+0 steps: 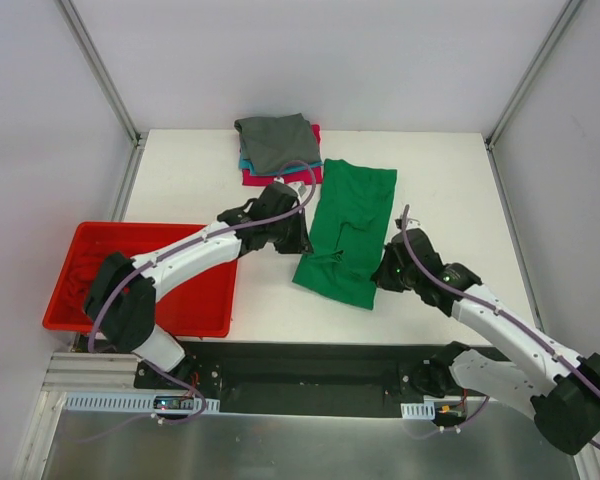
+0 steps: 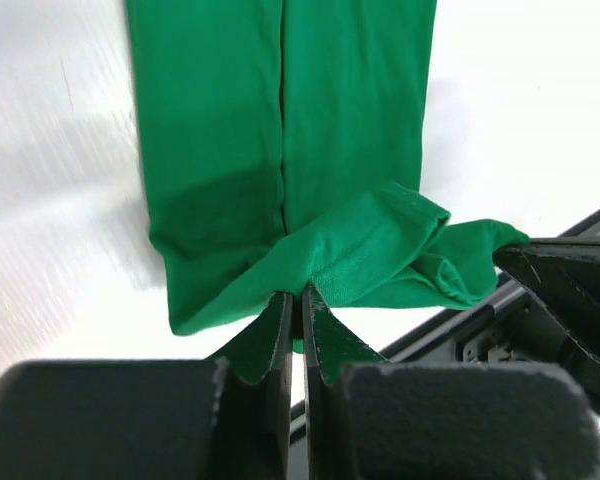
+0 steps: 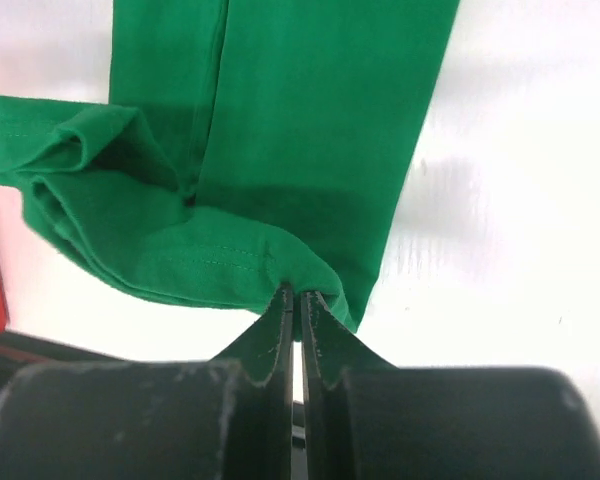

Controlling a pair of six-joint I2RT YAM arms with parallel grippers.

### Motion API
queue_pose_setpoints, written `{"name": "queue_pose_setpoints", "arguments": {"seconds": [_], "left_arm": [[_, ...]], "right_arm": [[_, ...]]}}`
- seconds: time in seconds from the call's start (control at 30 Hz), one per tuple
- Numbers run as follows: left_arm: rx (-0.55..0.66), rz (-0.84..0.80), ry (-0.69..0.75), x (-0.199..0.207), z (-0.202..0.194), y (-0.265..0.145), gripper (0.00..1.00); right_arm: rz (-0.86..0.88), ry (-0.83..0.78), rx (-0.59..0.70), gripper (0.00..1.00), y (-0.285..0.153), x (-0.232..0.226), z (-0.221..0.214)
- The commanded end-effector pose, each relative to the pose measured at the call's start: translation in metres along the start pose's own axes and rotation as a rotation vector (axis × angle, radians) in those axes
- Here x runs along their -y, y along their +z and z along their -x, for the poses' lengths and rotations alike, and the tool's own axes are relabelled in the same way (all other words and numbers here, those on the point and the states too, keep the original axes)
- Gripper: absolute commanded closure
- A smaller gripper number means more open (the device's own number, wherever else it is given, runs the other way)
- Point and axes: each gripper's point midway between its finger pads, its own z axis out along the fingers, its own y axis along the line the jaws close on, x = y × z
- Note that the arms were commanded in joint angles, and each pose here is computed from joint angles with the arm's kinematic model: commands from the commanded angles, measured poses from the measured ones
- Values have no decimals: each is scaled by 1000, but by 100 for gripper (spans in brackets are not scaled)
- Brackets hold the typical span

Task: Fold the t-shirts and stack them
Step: Fold the folded rectangular tshirt in 1/3 of the way

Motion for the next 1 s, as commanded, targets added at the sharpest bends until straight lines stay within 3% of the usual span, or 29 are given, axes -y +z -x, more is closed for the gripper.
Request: {"name": "queue_pose_setpoints", "arguments": {"seconds": [0.0, 0.63, 0.97], "left_arm": [[24, -52, 47, 15, 33, 5, 100], [6, -95, 48, 5, 101, 58, 100], [-40, -89, 29, -17, 107, 82, 100]], "right_arm": [[12, -27, 132, 99, 0, -9, 51], [45, 70, 96, 99, 41, 3, 109], [-91, 83, 139, 97, 66, 30, 122]]}}
